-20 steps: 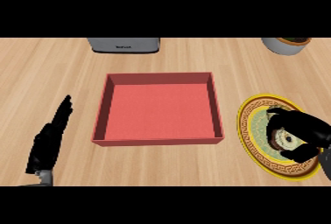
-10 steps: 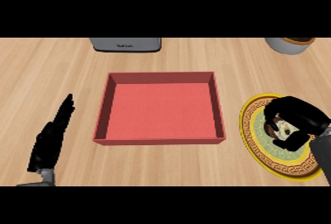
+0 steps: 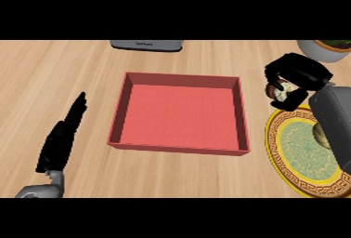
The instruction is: Pick the cupcake from the plate and place it in the cardboard box
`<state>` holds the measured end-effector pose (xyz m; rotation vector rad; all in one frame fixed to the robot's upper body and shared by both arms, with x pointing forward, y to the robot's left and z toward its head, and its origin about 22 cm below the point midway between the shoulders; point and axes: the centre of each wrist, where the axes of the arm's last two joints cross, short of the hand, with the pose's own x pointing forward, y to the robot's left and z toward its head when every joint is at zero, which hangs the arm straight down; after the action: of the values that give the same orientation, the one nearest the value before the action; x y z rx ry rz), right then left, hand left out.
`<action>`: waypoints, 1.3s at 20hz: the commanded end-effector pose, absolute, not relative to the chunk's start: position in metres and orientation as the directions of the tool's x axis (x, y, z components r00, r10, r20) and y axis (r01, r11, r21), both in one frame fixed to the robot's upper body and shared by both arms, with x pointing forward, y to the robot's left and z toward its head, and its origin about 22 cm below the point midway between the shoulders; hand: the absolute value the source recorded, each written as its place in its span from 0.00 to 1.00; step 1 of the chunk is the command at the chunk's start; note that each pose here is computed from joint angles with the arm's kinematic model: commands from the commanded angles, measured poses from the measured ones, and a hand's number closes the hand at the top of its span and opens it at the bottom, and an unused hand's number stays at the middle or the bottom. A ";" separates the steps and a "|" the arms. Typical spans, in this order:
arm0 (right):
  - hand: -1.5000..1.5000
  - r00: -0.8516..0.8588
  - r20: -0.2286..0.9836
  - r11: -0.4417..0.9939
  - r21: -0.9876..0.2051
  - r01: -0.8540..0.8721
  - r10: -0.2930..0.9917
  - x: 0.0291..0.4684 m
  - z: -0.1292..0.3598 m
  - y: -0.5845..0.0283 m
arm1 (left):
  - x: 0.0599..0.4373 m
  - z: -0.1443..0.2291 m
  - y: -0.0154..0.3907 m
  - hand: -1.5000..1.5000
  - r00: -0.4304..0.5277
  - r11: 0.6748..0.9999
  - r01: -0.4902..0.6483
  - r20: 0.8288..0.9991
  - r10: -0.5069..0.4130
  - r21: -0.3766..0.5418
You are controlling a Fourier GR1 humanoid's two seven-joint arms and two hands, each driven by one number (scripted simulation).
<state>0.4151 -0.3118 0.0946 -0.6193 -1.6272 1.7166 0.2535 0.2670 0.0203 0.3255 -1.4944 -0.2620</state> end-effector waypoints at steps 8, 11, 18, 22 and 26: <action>1.00 -0.800 0.456 0.431 -0.858 -0.280 0.389 0.451 0.143 -0.305 | 0.246 0.020 0.268 0.50 0.091 0.931 -0.044 0.929 -0.358 0.363; 1.00 -0.813 0.503 0.447 -0.824 -0.349 0.292 0.458 0.164 -0.292 | 0.248 0.016 0.282 0.50 0.093 0.933 -0.050 0.932 -0.351 0.356; 1.00 -0.814 0.560 0.440 -0.776 -0.451 0.154 0.467 0.179 -0.229 | 0.240 0.010 0.280 0.50 0.121 0.924 -0.085 0.925 -0.361 0.372; 1.00 -0.806 0.571 0.423 -0.777 -0.467 0.159 0.468 0.197 -0.204 | 0.246 0.018 0.274 0.50 0.119 0.925 -0.077 0.925 -0.361 0.371; 1.00 -0.812 0.552 0.394 -0.801 -0.451 0.190 0.461 0.198 -0.135 | 0.241 0.005 0.284 0.50 0.121 0.924 -0.092 0.925 -0.359 0.371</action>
<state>0.4660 -0.1789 0.1944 0.0674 -2.1091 1.3888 0.2410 0.2789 0.0091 0.3754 -1.4484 -0.2065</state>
